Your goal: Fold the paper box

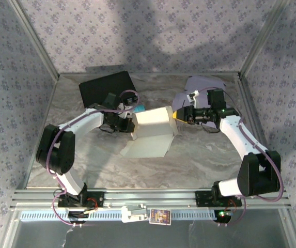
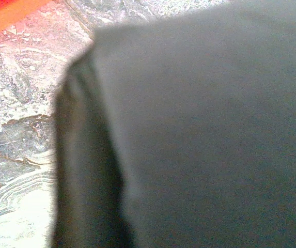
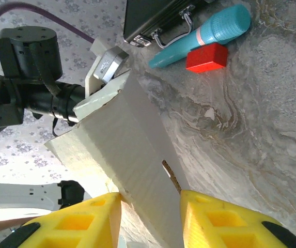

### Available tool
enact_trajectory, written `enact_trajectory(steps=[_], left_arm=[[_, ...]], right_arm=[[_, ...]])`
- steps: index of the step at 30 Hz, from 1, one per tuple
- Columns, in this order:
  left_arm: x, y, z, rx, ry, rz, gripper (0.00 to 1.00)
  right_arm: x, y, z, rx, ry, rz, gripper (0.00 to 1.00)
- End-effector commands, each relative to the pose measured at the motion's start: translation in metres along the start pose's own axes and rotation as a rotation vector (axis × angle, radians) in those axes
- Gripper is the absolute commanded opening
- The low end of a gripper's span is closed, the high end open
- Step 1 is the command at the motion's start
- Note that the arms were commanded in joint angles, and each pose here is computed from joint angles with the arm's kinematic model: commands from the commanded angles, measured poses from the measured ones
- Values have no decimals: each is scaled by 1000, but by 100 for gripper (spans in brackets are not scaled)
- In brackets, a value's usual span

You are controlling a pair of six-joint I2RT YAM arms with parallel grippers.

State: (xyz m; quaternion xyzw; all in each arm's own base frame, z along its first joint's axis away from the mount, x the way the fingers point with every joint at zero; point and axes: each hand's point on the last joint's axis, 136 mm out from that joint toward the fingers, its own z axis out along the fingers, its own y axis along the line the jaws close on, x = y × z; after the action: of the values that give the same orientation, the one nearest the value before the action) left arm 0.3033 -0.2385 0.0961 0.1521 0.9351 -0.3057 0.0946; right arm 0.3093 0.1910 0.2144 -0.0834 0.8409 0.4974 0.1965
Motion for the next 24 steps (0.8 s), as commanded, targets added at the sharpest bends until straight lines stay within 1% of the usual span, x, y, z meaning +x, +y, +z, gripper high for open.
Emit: enact_trajectory(steps=[1, 12, 17, 21, 24], left_arm=[[-15, -13, -9, 43, -30, 23, 0], [-13, -15, -12, 42, -28, 27, 0], [-11, -17, -13, 41, -31, 38, 0], [-11, -19, -13, 47, -37, 39, 0], [-10, -20, -14, 44, -41, 48, 0]], right_arm=[[4, -6, 3, 80, 25, -34, 37], [-1, -19, 7, 256, 1, -93, 36], [0, -18, 14, 283, 6, -111, 35], [-3, -21, 14, 336, -20, -126, 34], [-4, -23, 15, 343, -30, -120, 32]])
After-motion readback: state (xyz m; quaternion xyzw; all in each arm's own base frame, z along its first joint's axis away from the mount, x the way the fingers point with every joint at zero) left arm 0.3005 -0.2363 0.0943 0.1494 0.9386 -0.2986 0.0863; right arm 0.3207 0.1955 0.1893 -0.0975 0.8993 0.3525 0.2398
